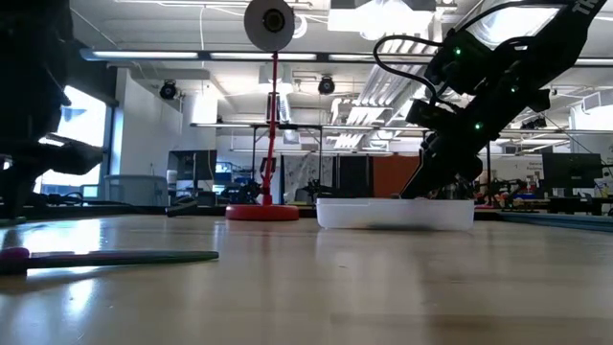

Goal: Pick & place school supplies into a supply box
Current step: Put the dark green crayon into the black supply box

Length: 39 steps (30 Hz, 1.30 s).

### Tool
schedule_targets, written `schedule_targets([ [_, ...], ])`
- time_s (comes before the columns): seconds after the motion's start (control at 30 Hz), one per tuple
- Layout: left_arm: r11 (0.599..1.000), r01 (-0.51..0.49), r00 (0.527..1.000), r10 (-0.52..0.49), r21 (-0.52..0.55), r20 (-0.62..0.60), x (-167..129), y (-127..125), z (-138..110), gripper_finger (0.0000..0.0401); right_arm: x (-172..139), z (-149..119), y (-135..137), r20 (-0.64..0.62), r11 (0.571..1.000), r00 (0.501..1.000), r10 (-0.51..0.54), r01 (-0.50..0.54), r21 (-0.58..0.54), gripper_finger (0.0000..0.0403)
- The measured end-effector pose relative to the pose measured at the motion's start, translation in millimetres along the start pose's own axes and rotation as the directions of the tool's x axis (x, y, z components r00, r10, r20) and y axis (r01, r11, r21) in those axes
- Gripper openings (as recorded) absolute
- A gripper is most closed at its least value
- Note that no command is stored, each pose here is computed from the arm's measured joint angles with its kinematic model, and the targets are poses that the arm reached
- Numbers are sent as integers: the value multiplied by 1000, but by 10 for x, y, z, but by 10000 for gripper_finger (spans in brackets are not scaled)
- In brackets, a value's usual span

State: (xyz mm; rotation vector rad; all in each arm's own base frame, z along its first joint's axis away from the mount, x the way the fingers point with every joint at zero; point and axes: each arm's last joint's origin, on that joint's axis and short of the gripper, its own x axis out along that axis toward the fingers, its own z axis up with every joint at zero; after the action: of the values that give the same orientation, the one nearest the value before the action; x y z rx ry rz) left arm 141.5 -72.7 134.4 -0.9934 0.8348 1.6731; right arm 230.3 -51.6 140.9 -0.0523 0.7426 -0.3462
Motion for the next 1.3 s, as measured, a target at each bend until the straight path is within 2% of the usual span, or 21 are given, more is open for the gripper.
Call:
schedule_targets([
  [0.17,996,-79,997,80,-51,16,92,-81,25,140,0,0,1,0,1000,1000,0,0,0,122],
  [0.43,988,-109,994,112,-109,21,181,-196,52,140,0,0,1,0,1000,1000,0,0,0,122],
  [0.57,991,-85,996,89,-102,33,194,-210,37,124,0,0,1,0,1000,1000,0,0,0,122],
  [0.9,997,-47,998,50,-59,47,199,-231,31,29,-1,0,1,0,1000,1000,0,0,0,122],
  [1.0,999,-30,998,32,-34,58,201,-239,31,27,0,0,1,0,1000,1000,0,0,0,122],
  [1.2,998,44,996,-48,55,74,209,-289,11,57,0,0,1,0,1000,1000,0,0,0,122],
  [1.3,992,84,994,-91,93,69,172,-342,-10,58,0,0,1,0,1000,1000,0,0,0,122],
])
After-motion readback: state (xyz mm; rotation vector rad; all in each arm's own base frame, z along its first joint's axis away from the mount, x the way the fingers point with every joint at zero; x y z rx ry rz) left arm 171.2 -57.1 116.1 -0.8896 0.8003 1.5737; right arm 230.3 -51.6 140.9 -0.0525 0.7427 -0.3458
